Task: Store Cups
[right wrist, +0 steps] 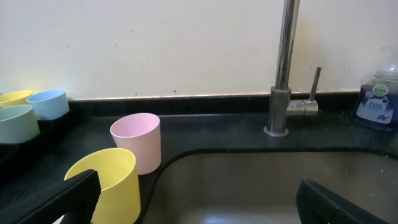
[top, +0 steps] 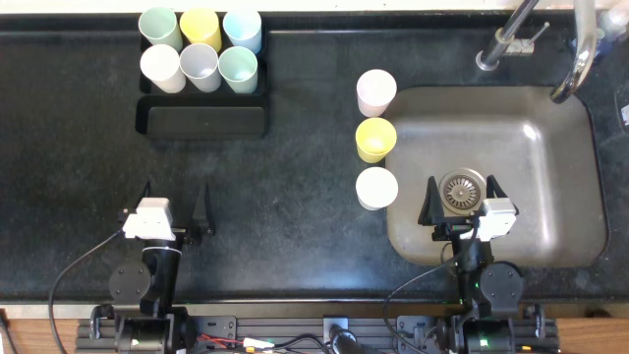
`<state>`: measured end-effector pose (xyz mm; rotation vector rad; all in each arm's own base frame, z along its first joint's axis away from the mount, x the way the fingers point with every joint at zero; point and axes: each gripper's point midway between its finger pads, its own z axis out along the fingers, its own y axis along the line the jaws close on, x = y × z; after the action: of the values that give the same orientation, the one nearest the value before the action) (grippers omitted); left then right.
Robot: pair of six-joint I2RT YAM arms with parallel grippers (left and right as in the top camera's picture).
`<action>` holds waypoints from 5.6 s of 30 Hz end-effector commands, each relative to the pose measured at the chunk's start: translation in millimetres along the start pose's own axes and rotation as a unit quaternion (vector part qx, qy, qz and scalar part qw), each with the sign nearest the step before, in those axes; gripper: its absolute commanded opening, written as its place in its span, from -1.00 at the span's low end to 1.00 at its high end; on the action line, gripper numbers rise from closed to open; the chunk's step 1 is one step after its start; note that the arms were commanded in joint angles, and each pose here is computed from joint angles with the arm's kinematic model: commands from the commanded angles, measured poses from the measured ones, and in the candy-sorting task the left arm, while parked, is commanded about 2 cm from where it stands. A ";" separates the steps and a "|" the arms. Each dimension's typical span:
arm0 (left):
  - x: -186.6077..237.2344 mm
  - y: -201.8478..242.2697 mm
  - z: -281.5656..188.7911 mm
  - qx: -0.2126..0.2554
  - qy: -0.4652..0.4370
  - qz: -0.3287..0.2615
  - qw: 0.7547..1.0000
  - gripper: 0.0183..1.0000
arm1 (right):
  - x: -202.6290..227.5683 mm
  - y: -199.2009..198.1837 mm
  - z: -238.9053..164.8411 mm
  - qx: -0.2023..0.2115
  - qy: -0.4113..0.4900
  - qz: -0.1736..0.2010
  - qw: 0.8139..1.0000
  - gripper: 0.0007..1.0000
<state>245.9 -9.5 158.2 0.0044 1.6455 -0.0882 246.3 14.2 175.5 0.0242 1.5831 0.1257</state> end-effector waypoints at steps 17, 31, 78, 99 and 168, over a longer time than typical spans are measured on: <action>-154.9 -59.3 109.1 0.131 0.252 -0.045 0.958 0.99 | 3.6 0.6 0.2 -0.003 0.000 -0.002 1.000 0.99; -102.4 -258.4 245.3 0.132 0.434 -0.057 0.889 1.00 | 3.5 0.6 0.1 -0.003 0.000 -0.002 1.000 1.00; 55.3 -286.2 235.1 0.063 0.594 -0.079 0.798 1.00 | 3.5 0.6 0.1 -0.003 0.000 -0.002 1.000 1.00; 64.8 -284.0 232.1 0.058 0.603 -0.075 0.792 -0.55 | 3.5 0.6 0.1 -0.003 0.000 -0.002 1.000 0.99; -11.8 91.0 122.8 -0.350 0.449 -0.372 0.733 -0.96 | 3.5 0.6 0.1 -0.003 0.000 -0.002 1.000 1.00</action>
<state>380.8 64.1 159.0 -1.3162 2.4957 -0.0670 246.0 14.2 175.6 0.0239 1.5824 0.1260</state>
